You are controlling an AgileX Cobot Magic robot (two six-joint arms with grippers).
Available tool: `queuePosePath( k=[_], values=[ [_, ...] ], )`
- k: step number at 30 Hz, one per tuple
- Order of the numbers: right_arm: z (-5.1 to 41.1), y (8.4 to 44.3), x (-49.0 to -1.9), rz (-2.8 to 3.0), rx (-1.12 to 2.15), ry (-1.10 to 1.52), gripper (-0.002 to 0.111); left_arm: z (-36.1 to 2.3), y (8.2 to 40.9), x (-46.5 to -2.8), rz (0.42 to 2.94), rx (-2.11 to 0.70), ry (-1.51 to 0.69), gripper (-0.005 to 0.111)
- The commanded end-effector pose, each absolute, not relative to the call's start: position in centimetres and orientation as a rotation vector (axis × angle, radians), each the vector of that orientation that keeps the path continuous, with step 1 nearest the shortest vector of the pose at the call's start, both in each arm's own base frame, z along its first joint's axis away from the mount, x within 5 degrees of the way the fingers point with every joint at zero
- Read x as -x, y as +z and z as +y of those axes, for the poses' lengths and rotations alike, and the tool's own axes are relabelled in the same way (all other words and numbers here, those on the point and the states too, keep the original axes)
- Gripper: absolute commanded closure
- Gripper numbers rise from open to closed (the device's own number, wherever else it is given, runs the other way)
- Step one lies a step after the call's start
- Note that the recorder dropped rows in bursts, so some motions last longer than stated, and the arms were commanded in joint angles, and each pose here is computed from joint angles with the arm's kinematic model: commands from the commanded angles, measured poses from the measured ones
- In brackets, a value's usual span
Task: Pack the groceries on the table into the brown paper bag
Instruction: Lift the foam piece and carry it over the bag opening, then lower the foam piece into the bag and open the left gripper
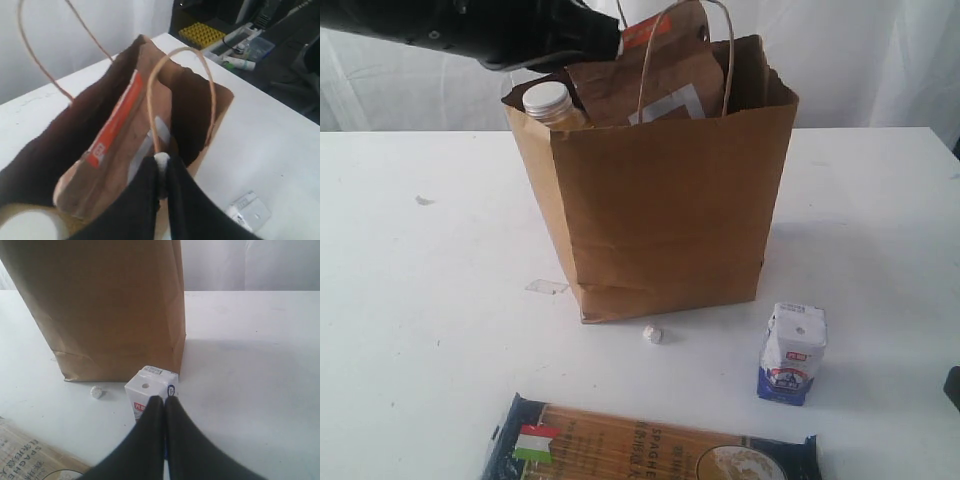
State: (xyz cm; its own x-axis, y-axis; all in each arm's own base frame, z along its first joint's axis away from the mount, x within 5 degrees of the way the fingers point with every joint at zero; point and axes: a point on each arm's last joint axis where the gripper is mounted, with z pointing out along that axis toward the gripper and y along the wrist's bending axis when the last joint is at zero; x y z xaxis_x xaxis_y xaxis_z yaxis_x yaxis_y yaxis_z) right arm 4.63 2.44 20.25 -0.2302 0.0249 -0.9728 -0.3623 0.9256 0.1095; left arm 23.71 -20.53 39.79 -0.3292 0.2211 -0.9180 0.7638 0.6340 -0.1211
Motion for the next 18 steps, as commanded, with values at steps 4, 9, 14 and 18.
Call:
queuePosePath(
  k=[4, 9, 14, 18],
  values=[
    [2.4, 20.2, -4.6, 1.767, 0.248, 0.362, 0.108, -21.9, 41.5, -22.5, 1.731, -0.937, -0.883, 0.107],
    [2.4, 20.2, -4.6, 1.767, 0.248, 0.362, 0.108, -23.2, 39.4, -24.4, 1.784, -0.905, -0.898, 0.107],
    [2.4, 20.2, -4.6, 1.767, 0.248, 0.362, 0.108, -24.2, 38.1, -25.2, 1.791, -0.923, -0.905, 0.107],
    [2.4, 20.2, -4.6, 1.767, 0.248, 0.362, 0.108, -24.9, 37.7, -25.6, 1.767, -0.919, -0.863, 0.107]
  ],
)
